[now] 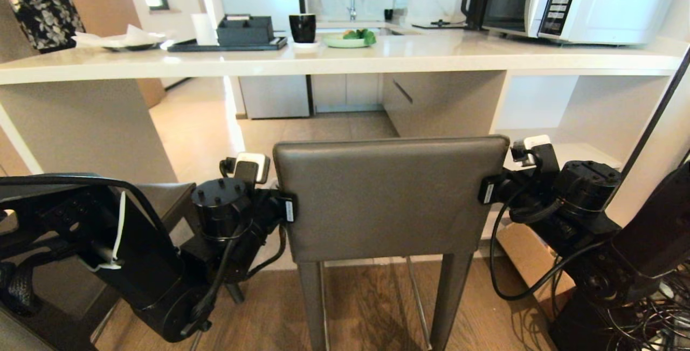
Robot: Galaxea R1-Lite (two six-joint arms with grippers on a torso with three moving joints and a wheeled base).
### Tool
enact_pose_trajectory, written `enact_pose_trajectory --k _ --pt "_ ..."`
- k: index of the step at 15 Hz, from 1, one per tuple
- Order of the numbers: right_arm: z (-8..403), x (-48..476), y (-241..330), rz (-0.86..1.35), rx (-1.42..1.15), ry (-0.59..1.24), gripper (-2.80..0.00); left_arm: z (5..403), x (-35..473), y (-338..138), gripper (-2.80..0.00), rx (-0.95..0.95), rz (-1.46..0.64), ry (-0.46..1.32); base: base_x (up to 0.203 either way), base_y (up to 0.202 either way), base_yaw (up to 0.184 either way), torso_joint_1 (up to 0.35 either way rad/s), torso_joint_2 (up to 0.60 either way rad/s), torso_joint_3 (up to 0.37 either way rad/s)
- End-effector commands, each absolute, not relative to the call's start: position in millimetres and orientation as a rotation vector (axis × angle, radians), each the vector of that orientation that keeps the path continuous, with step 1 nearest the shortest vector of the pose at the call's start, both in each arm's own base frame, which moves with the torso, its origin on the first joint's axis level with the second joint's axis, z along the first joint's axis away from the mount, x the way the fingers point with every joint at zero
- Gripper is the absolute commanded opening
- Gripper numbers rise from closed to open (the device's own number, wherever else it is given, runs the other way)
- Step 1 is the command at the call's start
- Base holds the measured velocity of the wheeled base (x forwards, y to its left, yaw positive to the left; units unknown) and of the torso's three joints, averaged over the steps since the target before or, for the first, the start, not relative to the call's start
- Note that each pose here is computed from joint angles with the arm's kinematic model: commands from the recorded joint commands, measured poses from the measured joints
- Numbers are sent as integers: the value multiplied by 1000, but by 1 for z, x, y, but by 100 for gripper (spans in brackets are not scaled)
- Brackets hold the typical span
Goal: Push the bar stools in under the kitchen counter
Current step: Push the gray chair back under the dining table
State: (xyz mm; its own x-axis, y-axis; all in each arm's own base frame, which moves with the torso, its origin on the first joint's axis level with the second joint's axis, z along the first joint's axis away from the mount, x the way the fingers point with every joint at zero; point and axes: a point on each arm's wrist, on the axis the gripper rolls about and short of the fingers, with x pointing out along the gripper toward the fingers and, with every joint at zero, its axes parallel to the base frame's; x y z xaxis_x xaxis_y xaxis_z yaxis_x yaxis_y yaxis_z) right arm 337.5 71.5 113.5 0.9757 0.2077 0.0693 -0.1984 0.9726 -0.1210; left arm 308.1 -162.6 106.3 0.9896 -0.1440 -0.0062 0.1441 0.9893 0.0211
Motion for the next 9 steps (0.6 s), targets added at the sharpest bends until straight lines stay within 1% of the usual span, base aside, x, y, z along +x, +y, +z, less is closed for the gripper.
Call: enact_pose_trajectory --k 1,9 --pt "116 336 77 218 -111 -97 -280 108 309 -162 -280 17 -138 -5 174 0 0 2 2 2" --pt "116 332 82 226 -110 -95 -280 109 310 -161 -280 15 -133 -8 190 0 1 2 2 3"
